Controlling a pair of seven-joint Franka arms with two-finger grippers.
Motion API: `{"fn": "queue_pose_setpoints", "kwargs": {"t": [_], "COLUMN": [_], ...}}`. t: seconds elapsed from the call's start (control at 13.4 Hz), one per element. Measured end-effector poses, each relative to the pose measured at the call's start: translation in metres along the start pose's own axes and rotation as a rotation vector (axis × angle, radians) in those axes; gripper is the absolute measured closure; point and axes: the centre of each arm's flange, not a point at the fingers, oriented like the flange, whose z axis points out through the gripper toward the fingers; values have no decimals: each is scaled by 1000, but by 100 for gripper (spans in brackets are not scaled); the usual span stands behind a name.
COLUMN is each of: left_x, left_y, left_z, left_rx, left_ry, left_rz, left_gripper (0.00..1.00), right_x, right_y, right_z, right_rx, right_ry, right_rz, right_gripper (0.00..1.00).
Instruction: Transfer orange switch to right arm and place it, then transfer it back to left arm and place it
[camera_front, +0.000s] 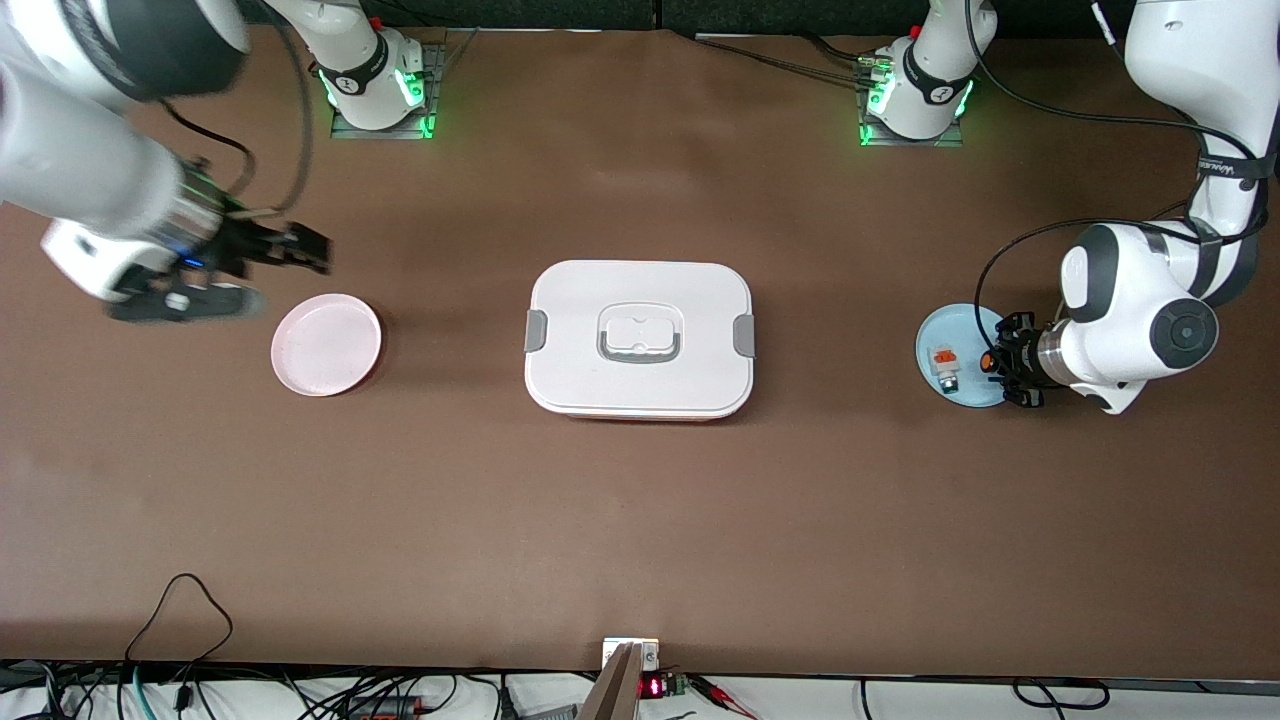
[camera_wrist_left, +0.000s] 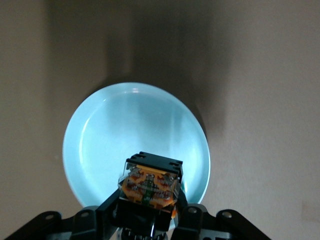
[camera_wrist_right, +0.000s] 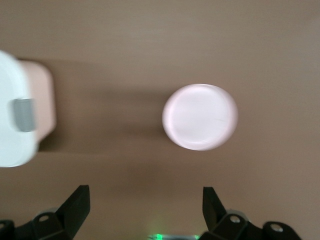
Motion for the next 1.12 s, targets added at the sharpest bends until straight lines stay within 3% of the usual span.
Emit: {"fn": "queue_pose_setpoints", "kwargs": {"t": [0.15, 0.3, 0.67, 0.97, 1.12], "left_x": [11, 13, 19, 20, 19], "left_y": [-9, -21, -30, -26, -16], "left_z": [25, 53, 72, 66, 46], "left_rx": [-49, -43, -14, -28, -10], "left_ry": [-4, -5, -2, -1, 0], "left_rz": [-19, -22, -33, -33, 17], "left_gripper": [58, 58, 58, 21, 1], "right_x": [2, 8, 31, 27, 26], "right_y": [51, 73, 108, 167, 166], "right_z": [-15, -9, -6, -2, -3], "right_rx": [-45, -42, -18, 28, 32], "right_ry": [21, 12, 133, 132, 132], "right_rz": [89, 127, 169, 178, 175], "right_gripper": [0, 0, 0, 0, 0]}}
